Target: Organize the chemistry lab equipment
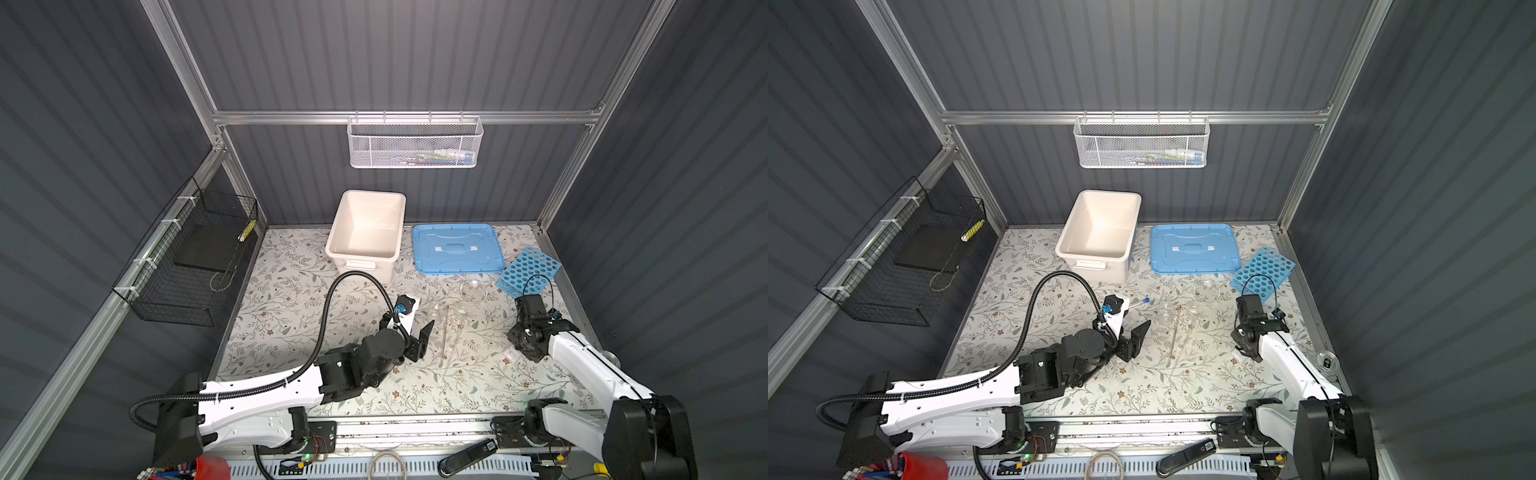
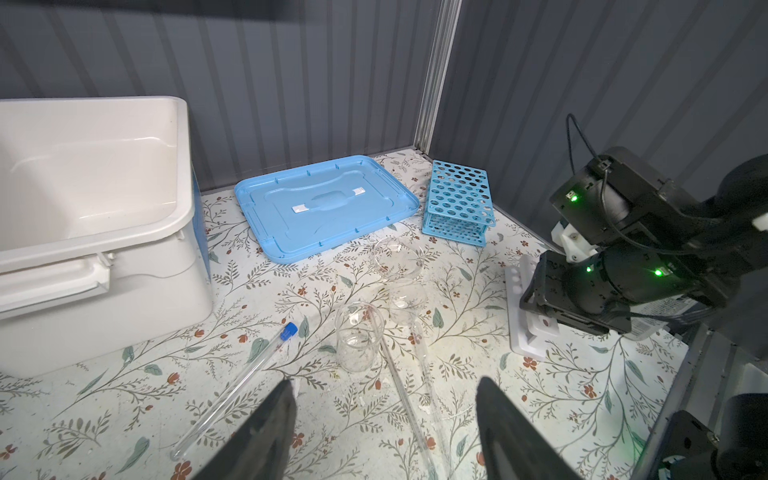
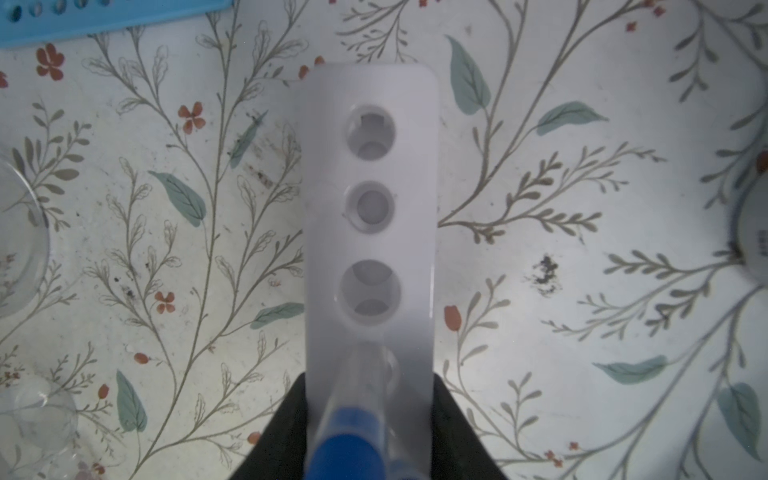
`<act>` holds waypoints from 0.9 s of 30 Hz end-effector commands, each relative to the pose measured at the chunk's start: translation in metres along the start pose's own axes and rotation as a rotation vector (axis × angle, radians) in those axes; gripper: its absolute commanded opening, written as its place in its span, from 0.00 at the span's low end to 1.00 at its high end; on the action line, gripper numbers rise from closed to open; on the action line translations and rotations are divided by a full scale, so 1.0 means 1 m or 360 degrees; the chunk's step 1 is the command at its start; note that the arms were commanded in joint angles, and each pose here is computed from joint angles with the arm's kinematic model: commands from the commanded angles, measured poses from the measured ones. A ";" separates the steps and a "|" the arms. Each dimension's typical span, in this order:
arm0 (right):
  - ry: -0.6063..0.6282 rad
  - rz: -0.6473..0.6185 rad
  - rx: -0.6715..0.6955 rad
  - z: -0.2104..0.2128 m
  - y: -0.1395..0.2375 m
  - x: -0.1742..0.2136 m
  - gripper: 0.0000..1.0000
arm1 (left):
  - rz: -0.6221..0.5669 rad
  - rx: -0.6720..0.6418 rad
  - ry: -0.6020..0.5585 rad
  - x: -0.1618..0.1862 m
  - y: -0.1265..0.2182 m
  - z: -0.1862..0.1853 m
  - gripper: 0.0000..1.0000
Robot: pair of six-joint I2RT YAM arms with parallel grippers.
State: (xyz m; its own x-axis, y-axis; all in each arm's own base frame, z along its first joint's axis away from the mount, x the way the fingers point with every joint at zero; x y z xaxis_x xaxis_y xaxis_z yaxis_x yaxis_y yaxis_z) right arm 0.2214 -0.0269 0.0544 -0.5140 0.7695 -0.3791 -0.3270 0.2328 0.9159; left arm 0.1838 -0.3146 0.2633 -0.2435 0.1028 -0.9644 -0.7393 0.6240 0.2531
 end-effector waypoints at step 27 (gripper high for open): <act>-0.0005 0.0089 -0.0045 -0.011 0.009 0.006 0.77 | 0.0251 -0.0356 -0.0051 0.041 0.003 0.059 0.72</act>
State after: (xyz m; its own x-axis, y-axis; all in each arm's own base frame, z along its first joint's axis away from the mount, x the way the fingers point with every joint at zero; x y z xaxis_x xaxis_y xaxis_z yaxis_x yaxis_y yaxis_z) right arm 0.2107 -0.0265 0.0520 -0.5255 0.7823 -0.3345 -0.3288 0.1758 0.9279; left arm 0.2021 -0.2789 0.2279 -0.3175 0.2062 -0.9256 -0.8025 0.4616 0.3781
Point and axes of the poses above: each gripper's point midway between its finger pads, its own y axis back along the fingers, its own z axis along the line the jaws close on, x = y × z, the point moved 1 cm from there along y, back along the fingers, and after that the axes turned 3 degrees about -y, right-handed, at the moved point
